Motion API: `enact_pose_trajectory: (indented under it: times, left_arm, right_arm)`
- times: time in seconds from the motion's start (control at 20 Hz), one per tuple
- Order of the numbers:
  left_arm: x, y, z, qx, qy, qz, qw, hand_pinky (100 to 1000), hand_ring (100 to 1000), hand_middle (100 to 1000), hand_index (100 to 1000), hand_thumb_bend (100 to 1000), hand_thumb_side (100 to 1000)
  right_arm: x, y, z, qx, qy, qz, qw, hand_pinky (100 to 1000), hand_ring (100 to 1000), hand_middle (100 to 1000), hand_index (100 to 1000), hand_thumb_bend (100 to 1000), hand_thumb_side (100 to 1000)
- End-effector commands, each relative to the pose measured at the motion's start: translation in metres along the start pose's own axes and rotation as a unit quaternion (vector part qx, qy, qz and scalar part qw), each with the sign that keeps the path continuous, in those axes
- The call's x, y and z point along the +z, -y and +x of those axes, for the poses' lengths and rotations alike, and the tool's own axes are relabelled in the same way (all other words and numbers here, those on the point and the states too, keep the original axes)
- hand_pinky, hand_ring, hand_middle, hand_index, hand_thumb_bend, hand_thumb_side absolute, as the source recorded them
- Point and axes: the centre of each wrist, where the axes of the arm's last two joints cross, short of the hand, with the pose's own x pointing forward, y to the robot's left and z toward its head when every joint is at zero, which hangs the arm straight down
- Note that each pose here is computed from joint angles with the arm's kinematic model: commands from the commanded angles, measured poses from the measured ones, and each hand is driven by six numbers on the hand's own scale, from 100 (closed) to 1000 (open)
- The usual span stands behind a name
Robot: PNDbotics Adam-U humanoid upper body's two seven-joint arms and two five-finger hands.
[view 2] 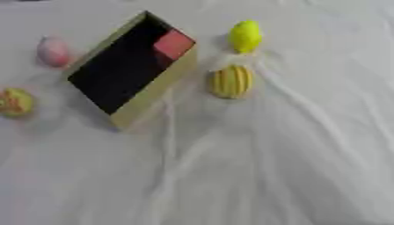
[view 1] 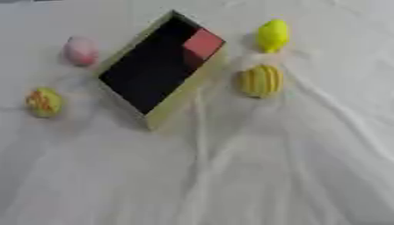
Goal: Pick up objects on the table and place them in the box.
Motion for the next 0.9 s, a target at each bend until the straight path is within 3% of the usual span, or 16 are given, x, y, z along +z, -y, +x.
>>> enact_pose_trajectory:
  times: [0.05, 0.4, 0.85, 0.9]
  left_arm:
    - [-0.0077, -0.0106, 0.0059, -0.034, 0.015, -0.020, 0.999, 727, 702, 651, 887, 210, 601]
    - [-0.0134, -0.0094, 0.0094, -0.050, 0.022, -0.044, 0.998, 728, 704, 654, 886, 218, 597]
    - [-0.0174, -0.0112, 0.0121, -0.100, 0.002, -0.122, 0.988, 739, 718, 671, 916, 258, 595]
    - [-0.0169, -0.0112, 0.0121, -0.109, -0.003, -0.138, 0.984, 759, 745, 701, 929, 310, 562]
  right_arm:
    - [-0.0093, 0.0048, 0.0074, 0.010, 0.020, 0.014, 1.000, 877, 816, 700, 848, 100, 690]
    - [-0.0100, 0.0023, 0.0072, 0.004, 0.017, 0.018, 1.000, 878, 816, 698, 848, 100, 691]
    - [-0.0095, 0.0023, 0.0072, 0.005, 0.015, 0.025, 1.000, 878, 817, 698, 848, 100, 690]
    - [-0.0096, 0.0023, 0.0072, 0.005, 0.015, 0.025, 1.000, 878, 817, 698, 848, 100, 690]
